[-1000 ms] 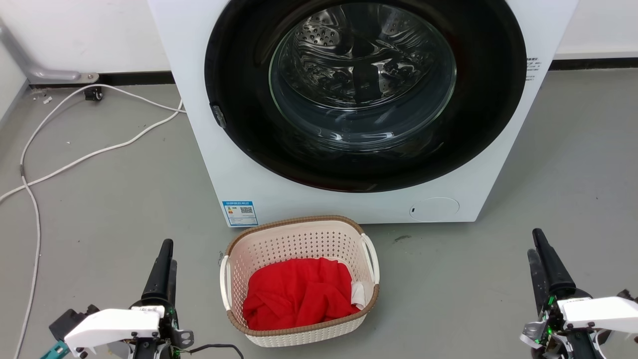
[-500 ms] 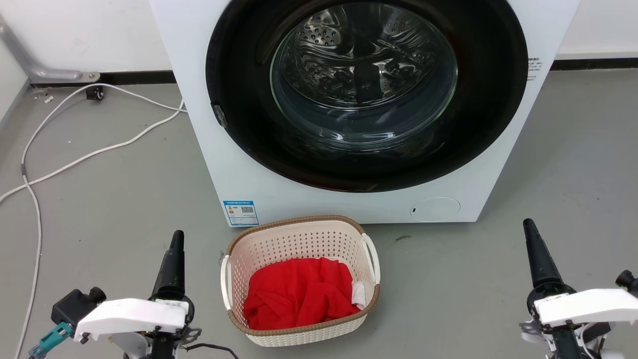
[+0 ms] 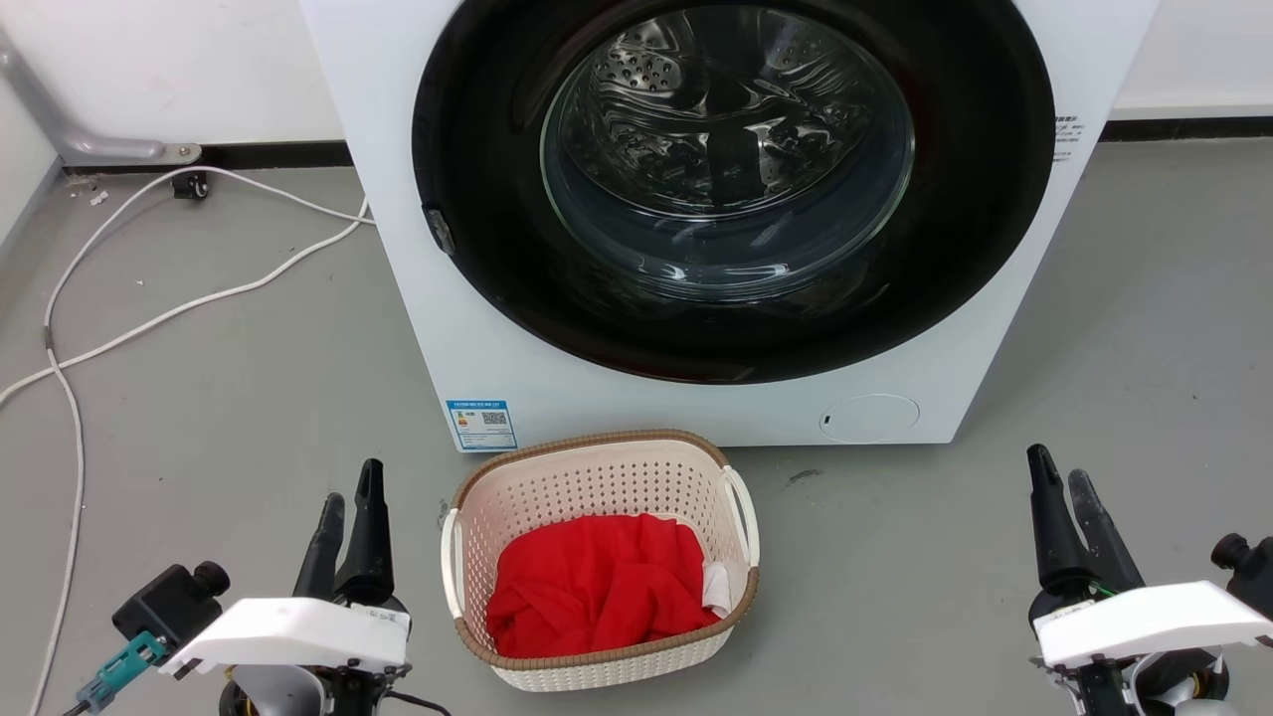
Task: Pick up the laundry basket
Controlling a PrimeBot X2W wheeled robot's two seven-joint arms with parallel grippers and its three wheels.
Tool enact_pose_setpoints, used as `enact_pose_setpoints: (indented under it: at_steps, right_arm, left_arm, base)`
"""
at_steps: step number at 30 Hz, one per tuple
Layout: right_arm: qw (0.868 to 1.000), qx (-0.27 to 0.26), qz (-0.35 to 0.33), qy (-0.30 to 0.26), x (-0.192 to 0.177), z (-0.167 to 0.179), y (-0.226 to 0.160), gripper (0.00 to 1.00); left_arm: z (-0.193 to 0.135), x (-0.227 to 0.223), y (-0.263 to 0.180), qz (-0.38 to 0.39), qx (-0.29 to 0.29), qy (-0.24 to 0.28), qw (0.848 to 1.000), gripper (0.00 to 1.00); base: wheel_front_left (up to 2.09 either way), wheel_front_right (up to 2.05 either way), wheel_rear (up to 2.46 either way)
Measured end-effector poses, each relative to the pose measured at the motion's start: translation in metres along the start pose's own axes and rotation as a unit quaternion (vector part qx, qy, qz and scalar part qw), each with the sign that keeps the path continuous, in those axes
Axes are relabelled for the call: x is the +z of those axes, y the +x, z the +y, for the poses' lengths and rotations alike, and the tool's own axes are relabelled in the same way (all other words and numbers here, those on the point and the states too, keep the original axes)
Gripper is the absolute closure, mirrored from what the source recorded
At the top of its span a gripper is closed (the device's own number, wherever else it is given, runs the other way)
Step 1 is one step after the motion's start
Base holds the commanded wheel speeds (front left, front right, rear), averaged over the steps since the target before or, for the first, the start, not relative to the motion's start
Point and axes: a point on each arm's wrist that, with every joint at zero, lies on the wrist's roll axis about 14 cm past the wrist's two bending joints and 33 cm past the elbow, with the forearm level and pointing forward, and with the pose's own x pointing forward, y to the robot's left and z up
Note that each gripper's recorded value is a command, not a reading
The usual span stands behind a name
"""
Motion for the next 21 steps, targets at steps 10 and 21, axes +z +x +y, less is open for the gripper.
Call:
enact_pose_setpoints:
  at_steps: [10,21]
  right_arm:
    - [0.996,0.024,-0.017,-0.079,0.006,0.013,-0.002,0.0]
    - [0.989,0.034,-0.022,-0.146,0.006,0.017,-0.005,0.0]
  left_arm:
    - [-0.005,0.008,-0.003,-0.021,-0.011,0.072,0.997,0.0]
    - [-0.006,0.008,-0.007,-0.03,-0.017,0.136,0.99,0.0]
  base:
    - [0.0,0.0,0.0]
    - [0.0,0.0,0.0]
